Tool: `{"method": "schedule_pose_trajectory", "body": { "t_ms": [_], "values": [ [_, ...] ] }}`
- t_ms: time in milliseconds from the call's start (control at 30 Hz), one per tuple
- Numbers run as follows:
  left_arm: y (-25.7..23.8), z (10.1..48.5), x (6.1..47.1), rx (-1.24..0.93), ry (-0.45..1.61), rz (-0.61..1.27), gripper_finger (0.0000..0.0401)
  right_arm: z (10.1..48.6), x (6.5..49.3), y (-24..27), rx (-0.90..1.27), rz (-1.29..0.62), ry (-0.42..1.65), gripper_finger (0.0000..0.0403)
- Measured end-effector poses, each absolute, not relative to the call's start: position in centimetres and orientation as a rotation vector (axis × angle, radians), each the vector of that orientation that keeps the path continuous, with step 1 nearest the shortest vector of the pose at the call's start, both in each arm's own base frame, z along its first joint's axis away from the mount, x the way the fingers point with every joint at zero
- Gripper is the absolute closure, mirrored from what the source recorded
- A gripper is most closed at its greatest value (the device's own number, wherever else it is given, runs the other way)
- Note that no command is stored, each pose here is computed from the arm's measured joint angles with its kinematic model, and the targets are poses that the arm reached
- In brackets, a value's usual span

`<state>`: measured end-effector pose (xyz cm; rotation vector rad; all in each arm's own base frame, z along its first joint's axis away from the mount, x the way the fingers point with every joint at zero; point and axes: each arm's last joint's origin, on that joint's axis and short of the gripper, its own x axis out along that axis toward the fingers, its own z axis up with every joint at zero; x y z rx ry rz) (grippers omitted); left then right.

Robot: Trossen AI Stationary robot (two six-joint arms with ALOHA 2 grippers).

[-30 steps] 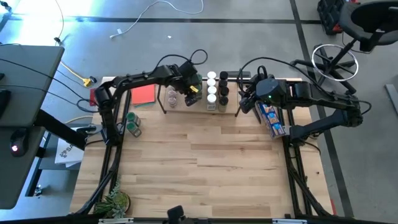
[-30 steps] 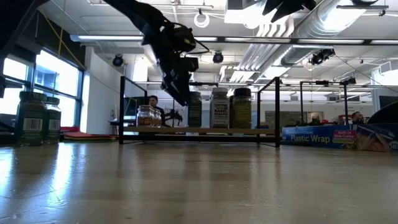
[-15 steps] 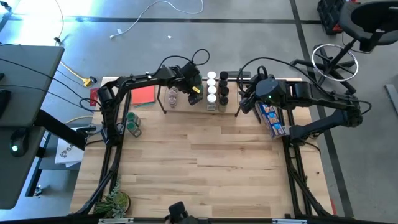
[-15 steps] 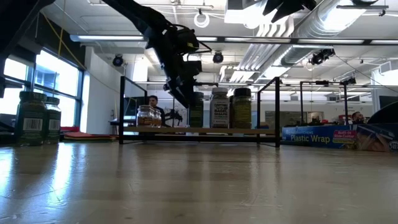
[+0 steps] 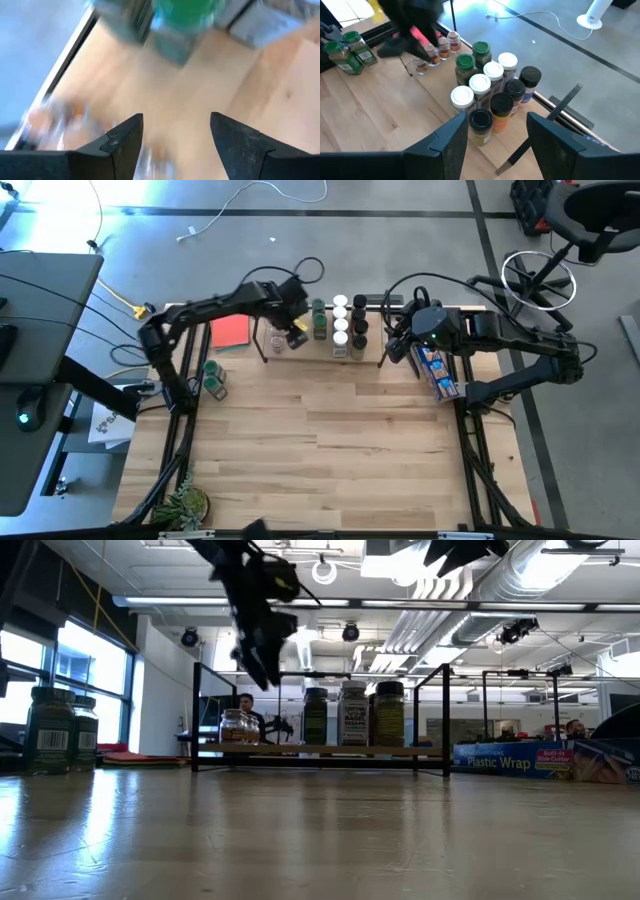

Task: Shelf spices
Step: Put the bottom green seasoning bottle on the shelf aligned with the other green seasoning bottles

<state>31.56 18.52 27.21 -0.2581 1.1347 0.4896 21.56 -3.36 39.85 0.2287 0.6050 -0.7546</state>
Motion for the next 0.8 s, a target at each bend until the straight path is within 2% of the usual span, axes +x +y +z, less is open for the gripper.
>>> {"method": "schedule_pose_trajectory", "body": {
  "t_ms": [167,367,600,667,800],
  "values": [
    [15.3,31.7,27.6,-0.42,1.135,0.599,0.0176,39.9,21.6,-3.4,0.186,-0.737,0.61,0.0206],
    [9.1,35.5,24.4,-0.614,1.083,0.702,0.0176,40.5,22.1,-3.4,0.105,-0.698,0.576,0.0206],
    [2.5,36.2,21.6,-0.83,1.265,0.795,0.0176,41.2,22.5,-4.3,-0.02,-0.679,0.531,0.0206],
    [1.5,36.0,21.3,-0.885,1.289,0.711,0.0176,41.3,22.5,-4.8,-0.046,-0.68,0.536,0.0206],
    [1.3,34.5,20.6,-1.022,1.349,0.789,0.0176,41.3,22.3,-5.9,-0.071,-0.651,0.562,0.0206]
  ]
}}
